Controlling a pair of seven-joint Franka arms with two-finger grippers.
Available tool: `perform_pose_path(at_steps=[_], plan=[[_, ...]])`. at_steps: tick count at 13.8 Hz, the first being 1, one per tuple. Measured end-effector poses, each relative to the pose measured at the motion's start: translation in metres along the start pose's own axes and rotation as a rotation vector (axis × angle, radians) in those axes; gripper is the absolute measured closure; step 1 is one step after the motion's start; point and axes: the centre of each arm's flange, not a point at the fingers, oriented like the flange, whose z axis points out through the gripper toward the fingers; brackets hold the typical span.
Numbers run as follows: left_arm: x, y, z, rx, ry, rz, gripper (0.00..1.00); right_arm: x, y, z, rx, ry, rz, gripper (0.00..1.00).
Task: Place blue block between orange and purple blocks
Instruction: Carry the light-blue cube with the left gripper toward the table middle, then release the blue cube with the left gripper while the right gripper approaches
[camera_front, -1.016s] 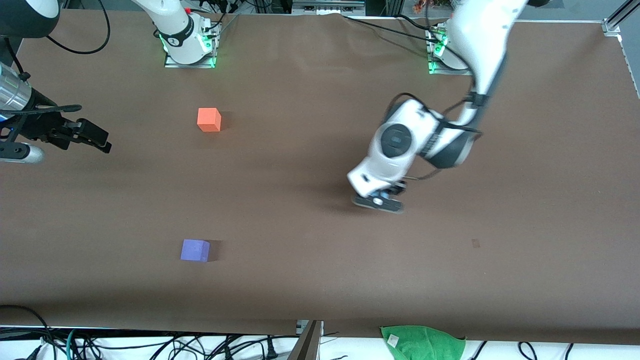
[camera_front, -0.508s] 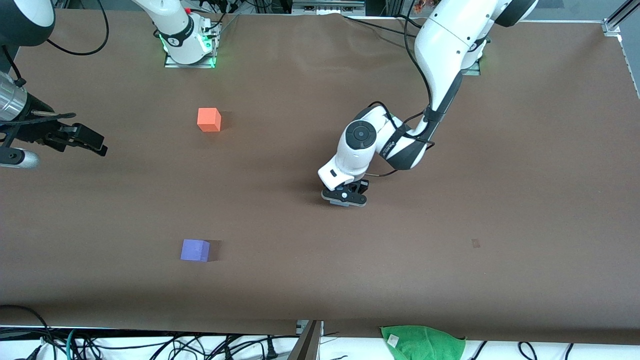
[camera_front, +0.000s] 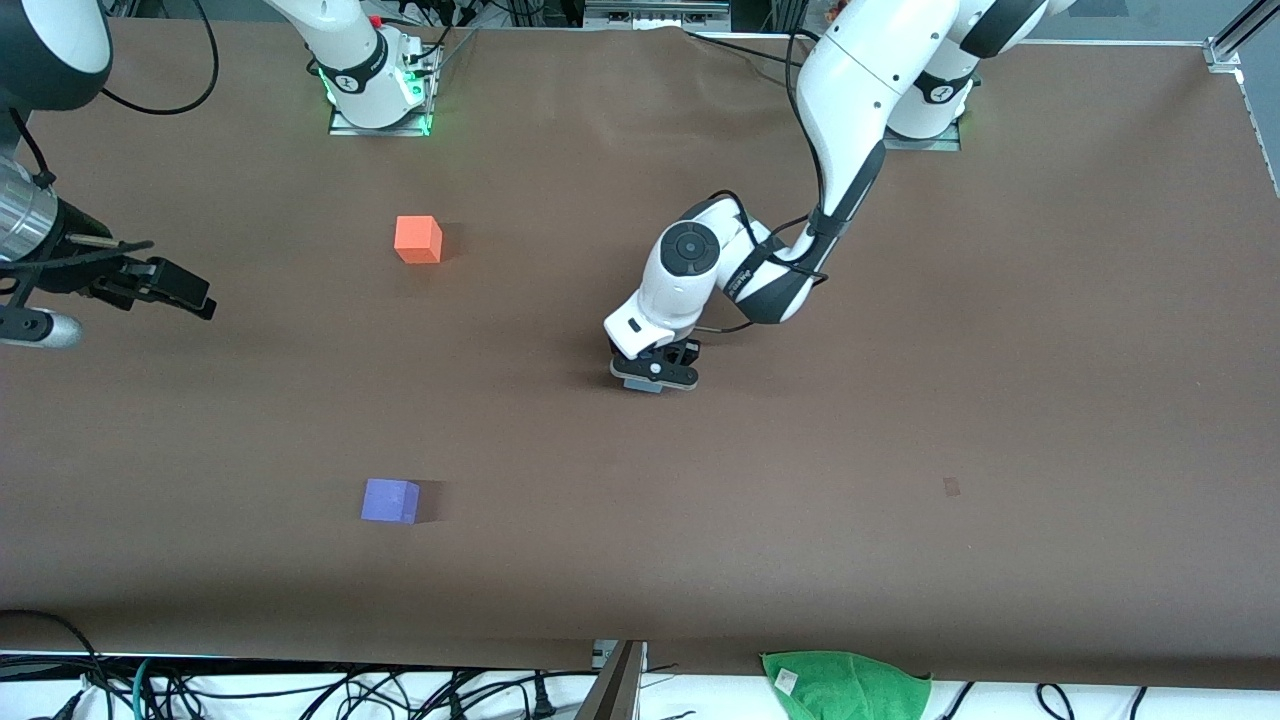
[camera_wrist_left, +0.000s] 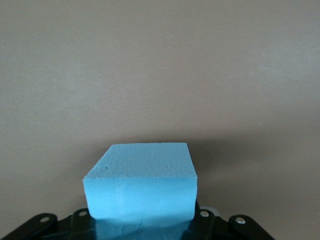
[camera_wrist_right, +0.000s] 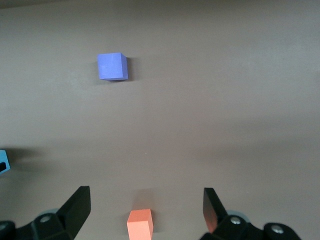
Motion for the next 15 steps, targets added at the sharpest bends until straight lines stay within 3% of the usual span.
perform_pose_path(at_steps=[3,5,7,9,13,15], plan=[[0.006,0.005,-0.011,-0.020,0.022,-0.109,0.17,0.005,-0.002,0.013,-0.004,-0.017,-0.002,0.00],[0.019,0.014,-0.049,-0.050,0.067,-0.213,0.00,0.007,-0.003,0.018,-0.005,-0.024,-0.003,0.00],[0.032,0.013,-0.100,-0.051,0.098,-0.260,0.00,0.008,-0.005,0.025,-0.008,-0.036,-0.005,0.00],[0.048,-0.010,-0.146,-0.004,0.109,-0.279,0.00,0.013,-0.008,0.043,-0.014,-0.066,-0.008,0.00],[0.060,-0.072,-0.197,0.240,0.061,-0.197,0.00,0.017,-0.032,0.072,-0.024,-0.107,-0.044,0.00],[0.060,-0.084,-0.209,0.279,0.032,-0.136,0.00,0.015,-0.058,0.084,-0.020,-0.120,-0.071,0.00]])
